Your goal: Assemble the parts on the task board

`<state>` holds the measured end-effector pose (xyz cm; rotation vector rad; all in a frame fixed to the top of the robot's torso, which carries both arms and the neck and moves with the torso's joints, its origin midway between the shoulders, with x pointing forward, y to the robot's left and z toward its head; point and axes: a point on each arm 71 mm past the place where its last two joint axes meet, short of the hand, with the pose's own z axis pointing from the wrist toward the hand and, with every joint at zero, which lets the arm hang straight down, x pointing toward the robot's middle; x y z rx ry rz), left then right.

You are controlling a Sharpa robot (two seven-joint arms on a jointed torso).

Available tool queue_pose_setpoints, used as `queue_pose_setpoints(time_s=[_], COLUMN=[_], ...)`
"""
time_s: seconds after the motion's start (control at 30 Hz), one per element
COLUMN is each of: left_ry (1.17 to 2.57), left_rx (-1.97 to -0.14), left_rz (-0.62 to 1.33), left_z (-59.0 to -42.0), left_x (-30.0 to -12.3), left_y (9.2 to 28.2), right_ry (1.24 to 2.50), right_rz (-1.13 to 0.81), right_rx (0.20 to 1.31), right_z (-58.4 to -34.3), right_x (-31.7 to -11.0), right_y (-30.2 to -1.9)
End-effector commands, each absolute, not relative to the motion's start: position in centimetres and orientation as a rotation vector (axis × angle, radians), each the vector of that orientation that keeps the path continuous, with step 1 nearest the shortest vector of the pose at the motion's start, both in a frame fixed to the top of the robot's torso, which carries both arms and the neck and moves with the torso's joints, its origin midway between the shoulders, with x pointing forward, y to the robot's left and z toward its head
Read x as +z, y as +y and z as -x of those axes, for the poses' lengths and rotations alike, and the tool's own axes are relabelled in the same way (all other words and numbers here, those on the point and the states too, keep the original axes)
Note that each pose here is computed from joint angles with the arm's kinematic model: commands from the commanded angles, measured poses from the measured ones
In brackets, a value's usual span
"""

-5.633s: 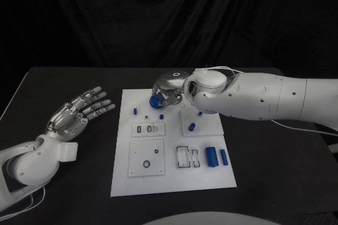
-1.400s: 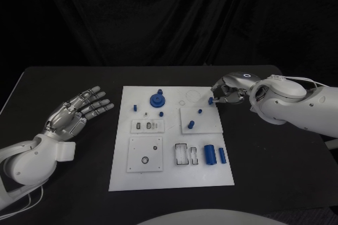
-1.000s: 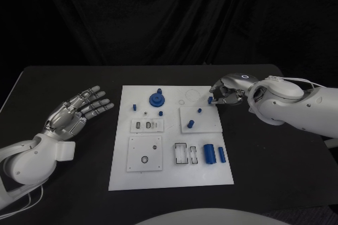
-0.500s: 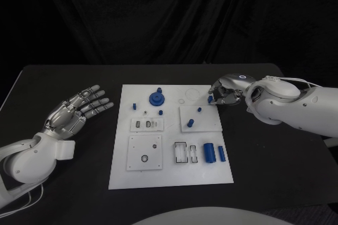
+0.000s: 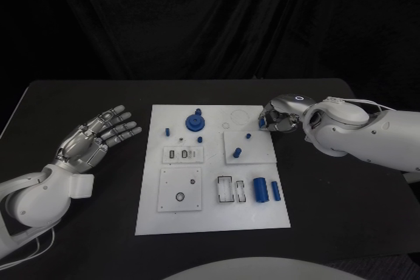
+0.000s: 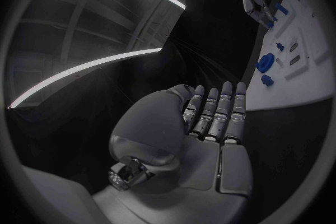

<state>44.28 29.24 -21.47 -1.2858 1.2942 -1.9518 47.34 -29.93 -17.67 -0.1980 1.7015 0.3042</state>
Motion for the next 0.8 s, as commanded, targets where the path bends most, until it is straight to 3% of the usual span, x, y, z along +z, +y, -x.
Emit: queue_pose_setpoints(time_s=[0.03,0.53,0.8], left_ry=[1.289,1.295,1.294], left_rx=[-1.975,-1.971,-1.967], left_rz=[1.286,1.290,1.291], left_z=[-44.2,-44.3,-44.2], left_x=[-21.4,-21.5,-21.5], left_y=[29.1,29.2,29.3], right_ry=[1.693,1.554,1.472], right_rz=[0.197,0.169,0.180], right_rx=[0.306,0.362,0.440], right_z=[-47.3,-47.1,-46.3], right_x=[-17.8,-16.9,-15.4], right_y=[-29.9,-29.7,-27.9])
